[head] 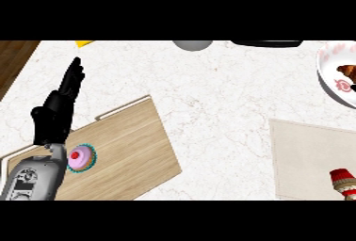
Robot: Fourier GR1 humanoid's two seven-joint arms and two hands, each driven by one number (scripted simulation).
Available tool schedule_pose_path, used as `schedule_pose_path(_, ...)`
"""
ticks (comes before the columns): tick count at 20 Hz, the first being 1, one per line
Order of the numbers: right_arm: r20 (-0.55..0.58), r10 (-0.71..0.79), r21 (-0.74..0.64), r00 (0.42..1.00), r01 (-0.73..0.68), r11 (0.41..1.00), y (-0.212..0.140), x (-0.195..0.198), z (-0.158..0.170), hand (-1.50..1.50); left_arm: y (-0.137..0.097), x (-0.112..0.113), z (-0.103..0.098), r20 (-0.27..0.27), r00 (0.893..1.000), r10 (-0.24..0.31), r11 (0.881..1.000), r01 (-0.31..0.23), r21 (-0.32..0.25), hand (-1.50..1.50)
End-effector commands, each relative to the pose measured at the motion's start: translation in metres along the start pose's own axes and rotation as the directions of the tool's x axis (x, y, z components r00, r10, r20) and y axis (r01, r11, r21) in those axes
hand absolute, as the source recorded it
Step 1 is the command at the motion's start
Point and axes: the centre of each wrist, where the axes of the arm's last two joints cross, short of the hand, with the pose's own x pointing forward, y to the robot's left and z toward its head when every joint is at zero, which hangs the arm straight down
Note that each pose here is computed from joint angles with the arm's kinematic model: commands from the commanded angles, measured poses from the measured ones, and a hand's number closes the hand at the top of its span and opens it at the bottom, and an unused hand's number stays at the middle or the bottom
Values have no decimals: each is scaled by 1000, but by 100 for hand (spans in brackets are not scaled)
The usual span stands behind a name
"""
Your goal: Pick the croissant from the placemat and place it in the bowl
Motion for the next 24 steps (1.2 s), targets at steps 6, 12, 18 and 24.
schedule_pose_path(6, -154, -20, -10, 988, 19, 1000, 27, -23, -3, 150, 0, 10, -5, 42, 999, 21, 999, -20, -38, 0)
schedule_pose_path(12, -141, -148, 111, 979, 164, 980, 33, -32, 6, -150, -10, 8, -5, 30, 999, 24, 999, -23, -24, 0)
schedule_pose_path(18, -77, -310, 68, 948, 315, 947, 25, -33, 2, -150, -16, 9, -7, 19, 1000, 4, 1000, -3, -19, 0)
schedule_pose_path(24, -102, -410, -20, 906, 410, 912, -13, -41, 2, -150, 1, 5, -6, 32, 999, 3, 1000, -2, -16, 0)
